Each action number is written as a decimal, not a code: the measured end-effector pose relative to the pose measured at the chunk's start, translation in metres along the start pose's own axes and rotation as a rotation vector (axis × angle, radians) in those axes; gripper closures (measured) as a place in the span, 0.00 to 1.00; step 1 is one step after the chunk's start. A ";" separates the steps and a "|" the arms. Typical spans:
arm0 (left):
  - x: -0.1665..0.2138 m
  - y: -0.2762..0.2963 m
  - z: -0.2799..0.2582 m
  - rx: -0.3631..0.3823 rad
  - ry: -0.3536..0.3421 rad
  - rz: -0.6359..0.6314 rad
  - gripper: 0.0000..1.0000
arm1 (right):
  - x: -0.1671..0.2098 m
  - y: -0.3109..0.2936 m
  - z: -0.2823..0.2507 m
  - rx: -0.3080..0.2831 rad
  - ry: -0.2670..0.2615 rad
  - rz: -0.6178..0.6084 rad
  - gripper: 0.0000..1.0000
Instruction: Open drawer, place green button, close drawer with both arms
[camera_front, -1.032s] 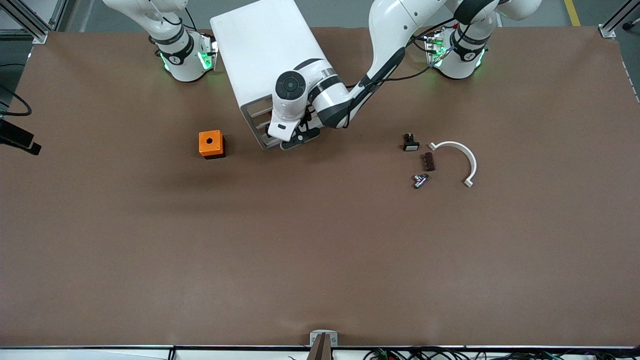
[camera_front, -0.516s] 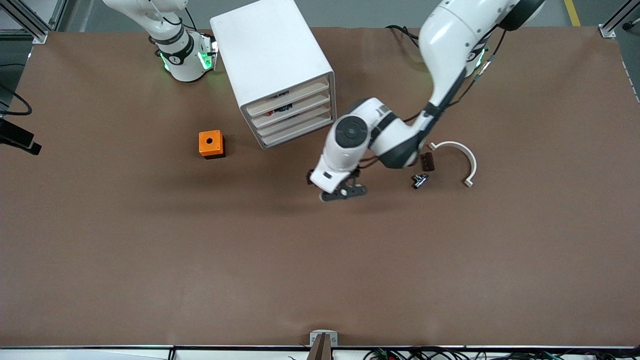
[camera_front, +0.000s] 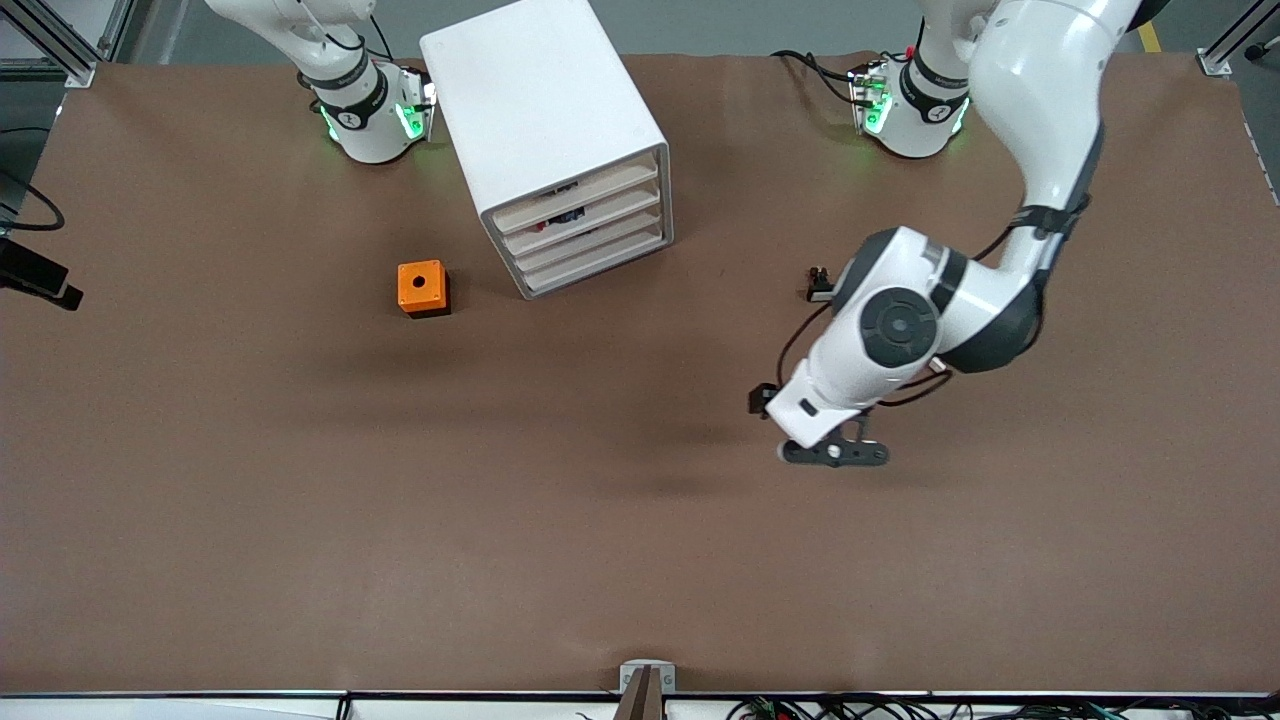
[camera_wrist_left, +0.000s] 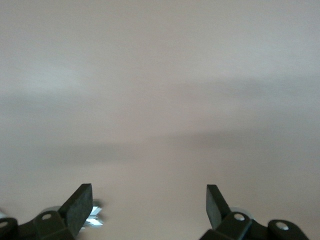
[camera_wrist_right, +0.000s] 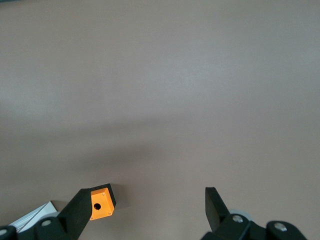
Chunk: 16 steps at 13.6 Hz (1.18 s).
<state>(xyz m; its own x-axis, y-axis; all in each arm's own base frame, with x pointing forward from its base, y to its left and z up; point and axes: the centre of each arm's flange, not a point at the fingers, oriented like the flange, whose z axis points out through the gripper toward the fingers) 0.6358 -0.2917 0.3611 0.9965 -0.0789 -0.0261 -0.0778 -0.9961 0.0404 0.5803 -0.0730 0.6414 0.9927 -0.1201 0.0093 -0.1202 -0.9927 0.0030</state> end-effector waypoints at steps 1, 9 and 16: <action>0.004 -0.023 -0.018 0.012 0.003 0.025 0.00 | 0.000 -0.001 0.000 0.000 0.000 -0.001 0.00; -0.021 -0.167 -0.169 0.090 0.037 0.077 0.00 | 0.000 -0.002 0.000 0.000 0.002 -0.004 0.00; -0.081 -0.213 -0.262 0.044 0.035 -0.020 0.00 | 0.000 -0.002 0.000 0.000 0.003 -0.004 0.00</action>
<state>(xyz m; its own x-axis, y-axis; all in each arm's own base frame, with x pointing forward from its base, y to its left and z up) 0.5794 -0.0626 0.6159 0.9982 -0.0586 0.0089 -0.0586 -0.9983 -0.0034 0.5808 -0.0706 0.6419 0.9932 -0.1158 0.0121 -0.1159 -0.9933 0.0028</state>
